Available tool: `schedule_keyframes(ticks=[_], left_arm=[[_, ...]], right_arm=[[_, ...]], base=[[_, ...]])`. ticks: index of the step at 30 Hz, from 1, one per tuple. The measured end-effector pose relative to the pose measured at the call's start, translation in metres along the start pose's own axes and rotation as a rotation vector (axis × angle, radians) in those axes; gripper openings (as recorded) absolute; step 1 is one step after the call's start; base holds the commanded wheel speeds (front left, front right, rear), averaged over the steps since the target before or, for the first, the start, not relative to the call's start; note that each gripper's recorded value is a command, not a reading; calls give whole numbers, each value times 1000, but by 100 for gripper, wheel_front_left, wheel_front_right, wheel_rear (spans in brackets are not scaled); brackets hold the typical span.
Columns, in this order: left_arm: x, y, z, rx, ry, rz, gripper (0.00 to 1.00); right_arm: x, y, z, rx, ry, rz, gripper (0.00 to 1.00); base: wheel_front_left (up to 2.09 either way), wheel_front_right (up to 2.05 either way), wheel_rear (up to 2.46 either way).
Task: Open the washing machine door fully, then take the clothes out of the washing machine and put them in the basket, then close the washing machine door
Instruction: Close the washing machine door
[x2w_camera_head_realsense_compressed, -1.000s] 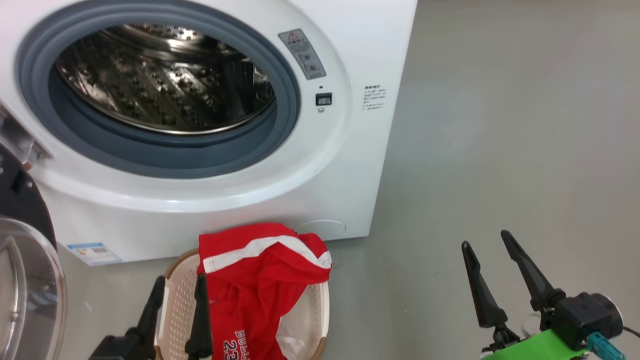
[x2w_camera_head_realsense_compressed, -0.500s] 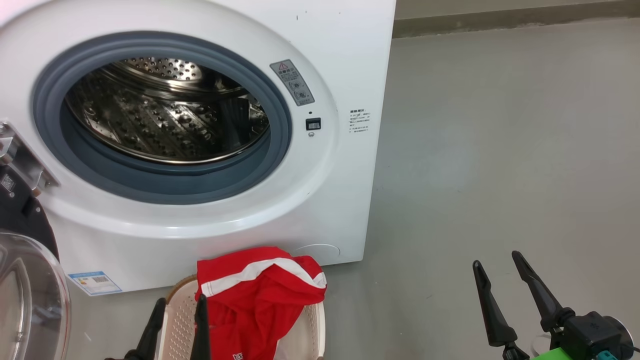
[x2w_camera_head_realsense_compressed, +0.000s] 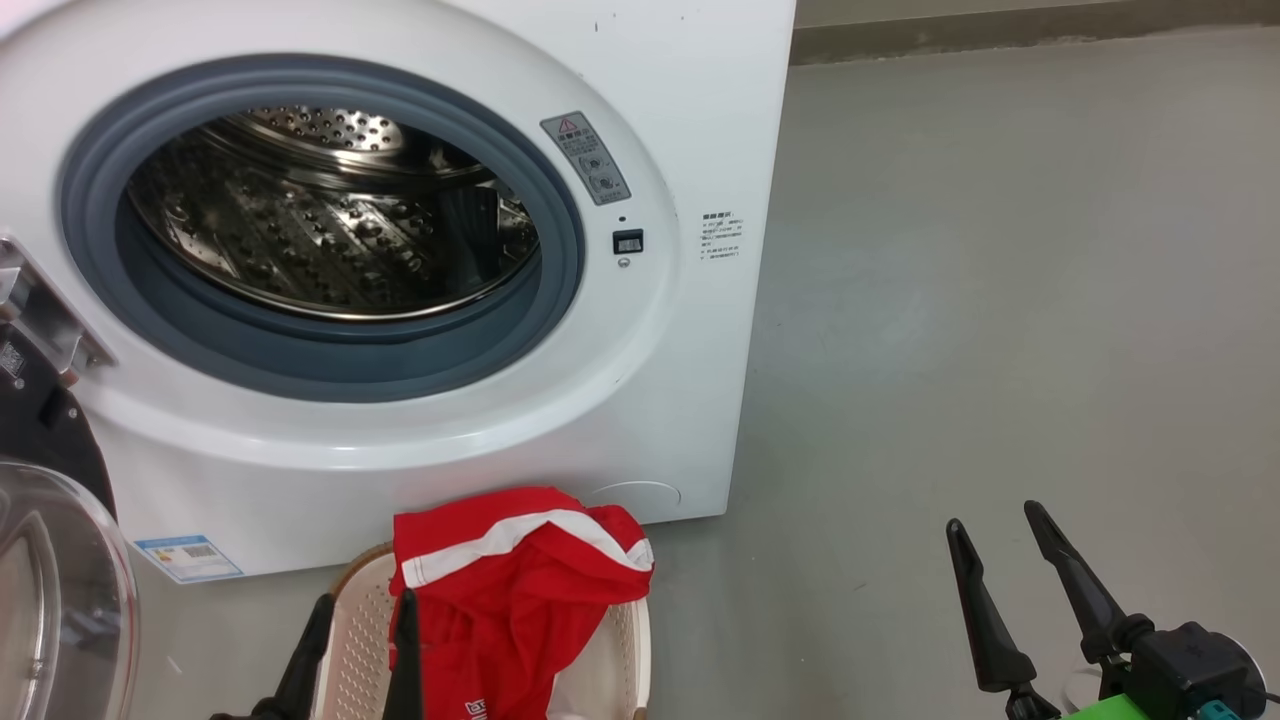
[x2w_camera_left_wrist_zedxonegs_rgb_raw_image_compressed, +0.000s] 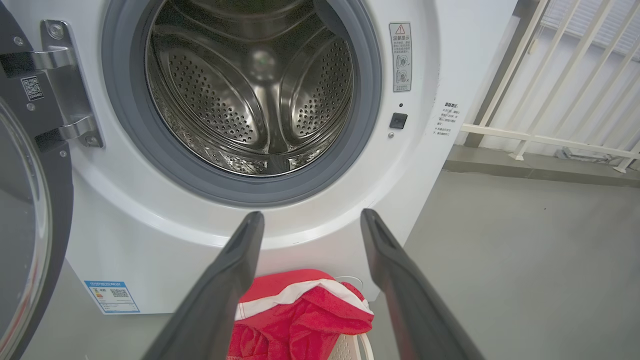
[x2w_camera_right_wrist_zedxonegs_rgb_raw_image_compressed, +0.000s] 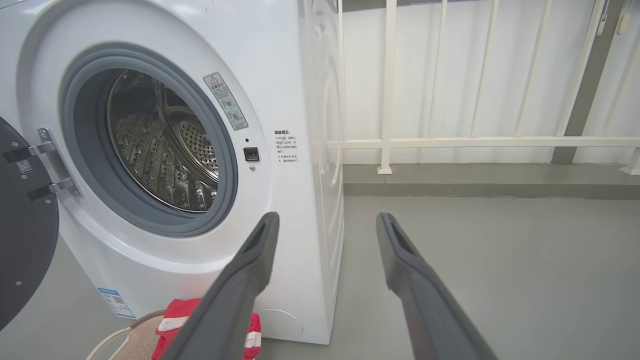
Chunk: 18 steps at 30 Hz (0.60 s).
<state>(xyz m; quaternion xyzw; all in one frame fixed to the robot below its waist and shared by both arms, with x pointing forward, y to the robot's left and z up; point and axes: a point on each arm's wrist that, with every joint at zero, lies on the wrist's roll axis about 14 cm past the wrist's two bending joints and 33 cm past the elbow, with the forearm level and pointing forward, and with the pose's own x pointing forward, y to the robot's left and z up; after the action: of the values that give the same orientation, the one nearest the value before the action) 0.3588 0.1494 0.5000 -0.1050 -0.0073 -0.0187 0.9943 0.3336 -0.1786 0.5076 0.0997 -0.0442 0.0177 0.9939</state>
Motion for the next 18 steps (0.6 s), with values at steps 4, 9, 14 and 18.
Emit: schedule_keyframes(ticks=[4,9,14,18], left_arm=[[1,1,-2,0,11,7,100],[1,4,-4,4,17,17,100],[1,4,-6,5,23,17,100],[1,4,-7,7,28,14,100]], right_arm=[[1,0,-2,0,7,-1,100],[3,0,-4,1,14,0,100],[4,0,-6,2,20,1,100],[4,0,-7,2,23,2,100]], base=[[-22,22,0],[-93,93,0],[-156,156,0],[-128,128,0]])
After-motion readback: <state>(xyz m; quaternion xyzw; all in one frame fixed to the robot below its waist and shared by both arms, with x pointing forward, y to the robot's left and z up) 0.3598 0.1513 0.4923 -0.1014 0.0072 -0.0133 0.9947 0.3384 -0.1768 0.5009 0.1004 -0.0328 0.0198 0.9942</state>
